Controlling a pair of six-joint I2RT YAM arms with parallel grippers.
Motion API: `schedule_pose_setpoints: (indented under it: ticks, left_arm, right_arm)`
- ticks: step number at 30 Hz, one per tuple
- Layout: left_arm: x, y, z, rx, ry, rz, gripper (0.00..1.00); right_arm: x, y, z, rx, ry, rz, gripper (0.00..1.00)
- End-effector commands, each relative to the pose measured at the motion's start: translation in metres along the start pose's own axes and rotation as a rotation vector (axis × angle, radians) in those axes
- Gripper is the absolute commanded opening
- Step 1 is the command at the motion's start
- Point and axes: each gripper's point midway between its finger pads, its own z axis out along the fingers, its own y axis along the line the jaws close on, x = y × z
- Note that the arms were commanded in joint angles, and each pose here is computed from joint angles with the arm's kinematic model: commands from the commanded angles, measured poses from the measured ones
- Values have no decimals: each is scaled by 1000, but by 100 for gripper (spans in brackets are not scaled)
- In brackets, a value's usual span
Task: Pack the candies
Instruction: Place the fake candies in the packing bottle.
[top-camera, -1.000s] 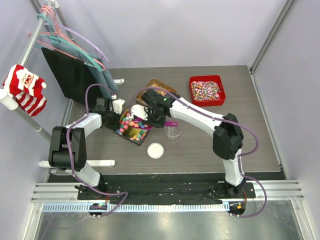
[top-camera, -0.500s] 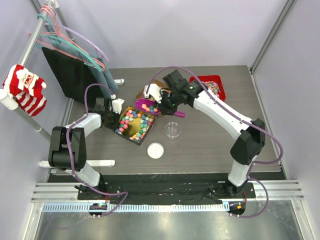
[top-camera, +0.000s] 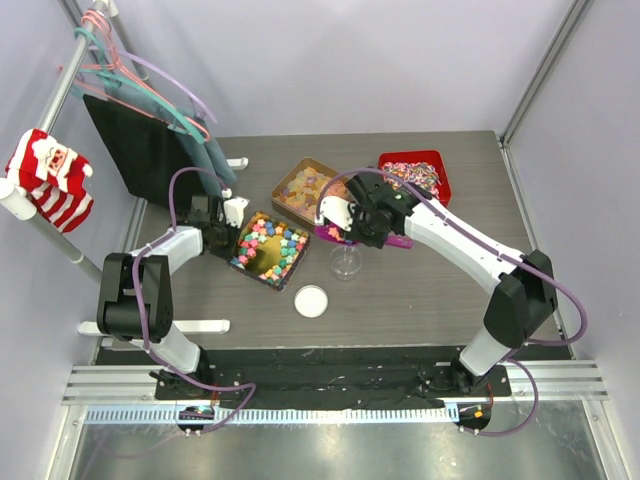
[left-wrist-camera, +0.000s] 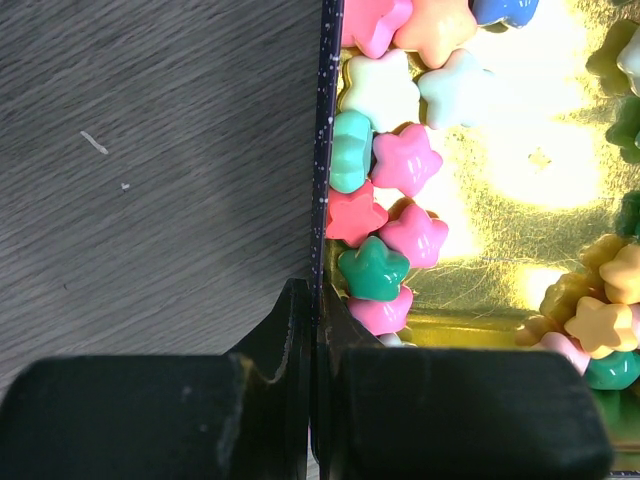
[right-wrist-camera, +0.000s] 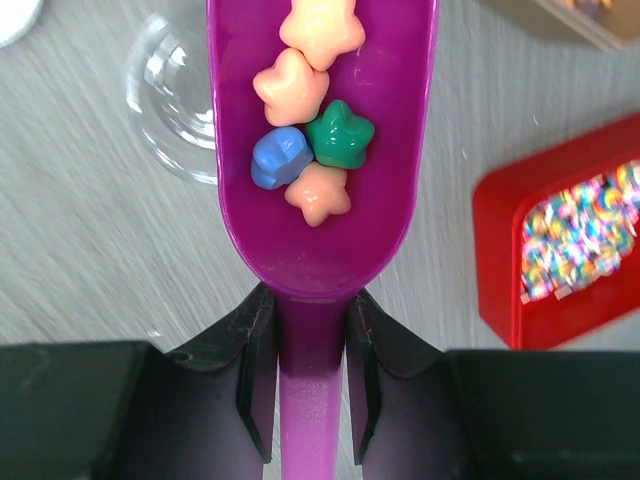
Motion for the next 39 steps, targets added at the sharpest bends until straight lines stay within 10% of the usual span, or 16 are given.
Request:
schedule_pose_setpoints:
  ticks: [1,39]
  left_arm:
    - [-36,-3,-13,21,-143,3,0]
    - [-31,2,-10,4,-129,-2,0]
  right_arm:
    - [18,-21,-26,134,44,-25,1]
    - [66,-5,-20,155,438,-256,1]
